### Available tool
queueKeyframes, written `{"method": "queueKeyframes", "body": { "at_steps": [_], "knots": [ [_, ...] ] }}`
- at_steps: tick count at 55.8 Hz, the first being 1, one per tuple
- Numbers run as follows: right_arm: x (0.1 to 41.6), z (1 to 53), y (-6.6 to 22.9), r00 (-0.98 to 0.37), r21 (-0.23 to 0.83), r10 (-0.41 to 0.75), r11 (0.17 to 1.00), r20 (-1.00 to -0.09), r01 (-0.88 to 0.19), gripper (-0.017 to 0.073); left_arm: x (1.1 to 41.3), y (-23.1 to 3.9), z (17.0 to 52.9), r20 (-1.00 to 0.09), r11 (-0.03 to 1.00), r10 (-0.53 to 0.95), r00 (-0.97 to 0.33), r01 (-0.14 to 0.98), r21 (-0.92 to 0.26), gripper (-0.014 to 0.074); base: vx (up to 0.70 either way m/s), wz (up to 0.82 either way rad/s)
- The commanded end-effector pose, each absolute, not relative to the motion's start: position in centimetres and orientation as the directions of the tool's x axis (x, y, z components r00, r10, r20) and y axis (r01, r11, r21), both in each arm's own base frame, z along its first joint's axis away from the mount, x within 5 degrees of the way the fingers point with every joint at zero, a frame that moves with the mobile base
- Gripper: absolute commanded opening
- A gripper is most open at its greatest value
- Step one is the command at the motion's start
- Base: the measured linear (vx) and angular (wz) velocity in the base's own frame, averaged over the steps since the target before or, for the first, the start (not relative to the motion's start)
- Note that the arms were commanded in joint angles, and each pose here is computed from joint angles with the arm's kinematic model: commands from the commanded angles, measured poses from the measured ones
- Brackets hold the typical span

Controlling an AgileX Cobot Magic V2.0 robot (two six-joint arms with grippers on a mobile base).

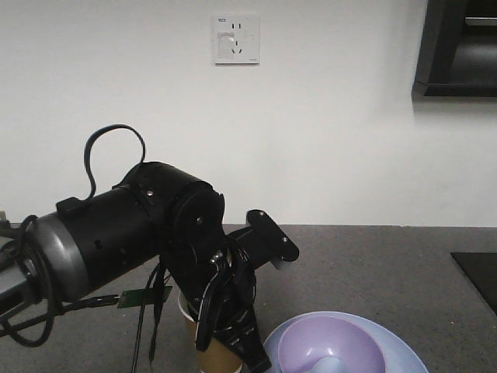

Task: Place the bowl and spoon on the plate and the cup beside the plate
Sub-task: 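Carry the brown cup beside the plate and set it down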

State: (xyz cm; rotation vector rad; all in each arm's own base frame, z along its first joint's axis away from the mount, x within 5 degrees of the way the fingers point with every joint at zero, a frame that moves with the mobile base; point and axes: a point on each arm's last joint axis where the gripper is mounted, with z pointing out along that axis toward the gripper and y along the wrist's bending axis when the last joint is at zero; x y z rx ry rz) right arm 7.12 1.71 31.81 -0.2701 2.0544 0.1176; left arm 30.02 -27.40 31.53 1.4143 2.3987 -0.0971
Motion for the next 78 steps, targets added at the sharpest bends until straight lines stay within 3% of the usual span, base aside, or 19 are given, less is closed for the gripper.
{"method": "queueKeyframes", "body": {
  "at_steps": [1,21,27,41,49,53,57,65,72,78],
  "knots": [
    [7.4,33.2,1.7,-0.374,-0.04,-0.125,0.973,-0.919,-0.228,-0.0008,29.6,-27.3,34.2,-0.423,0.506,0.808,-0.41,0.851,0.141,0.009,0.0,0.0],
    [7.4,33.2,1.7,-0.374,-0.038,-0.123,0.973,-0.919,-0.228,-0.0008,29.6,-27.3,34.1,-0.422,0.506,0.808,-0.411,0.851,0.141,0.045,0.0,0.0],
    [7.4,33.2,1.7,-0.374,-0.038,-0.123,0.973,-0.919,-0.228,-0.0008,29.6,-27.1,34.6,-0.434,0.507,0.806,-0.402,0.847,0.158,0.0494,0.0,0.0],
    [7.4,33.2,1.7,-0.372,-0.038,-0.123,0.973,-0.92,-0.228,-0.0008,28.7,-26.3,37.2,-0.505,0.511,0.784,-0.362,0.838,0.193,0.0496,0.0,0.0],
    [7.5,33.3,1.7,-0.365,-0.038,-0.121,0.973,-0.923,-0.226,-0.0008,27.5,-25.1,39.7,-0.561,0.521,0.758,-0.331,0.825,0.218,0.0459,0.0,0.0],
    [7.5,33.4,1.7,-0.352,-0.039,-0.118,0.974,-0.929,-0.224,-0.0008,26.6,-24.2,41.4,-0.594,0.528,0.742,-0.312,0.817,0.23,0.0395,0.0,0.0],
    [7.6,33.6,1.7,-0.337,-0.039,-0.114,0.974,-0.935,-0.222,-0.0008,25.4,-23.1,43.4,-0.635,0.537,0.718,-0.286,0.807,0.244,0.0287,0.0,0.0],
    [7.7,34.0,1.7,-0.295,-0.031,-0.096,0.976,-0.951,-0.217,-0.0008,22.3,-20.3,47.5,-0.743,0.578,0.631,-0.224,0.774,0.258,-0.001,0.0,0.0],
    [7.8,34.5,1.8,-0.245,-0.01,-0.064,0.977,-0.967,-0.215,-0.0008,19.8,-17.6,48.9,-0.832,0.629,0.53,-0.165,0.735,0.255,-0.0007,0.0,0.0],
    [7.9,34.7,1.8,-0.197,-0.004,-0.048,0.976,-0.979,-0.217,-0.0008,17.6,-15.3,46.8,-0.873,0.663,0.466,-0.143,0.71,0.238,-0.0006,0.0,0.0]
  ]
}}
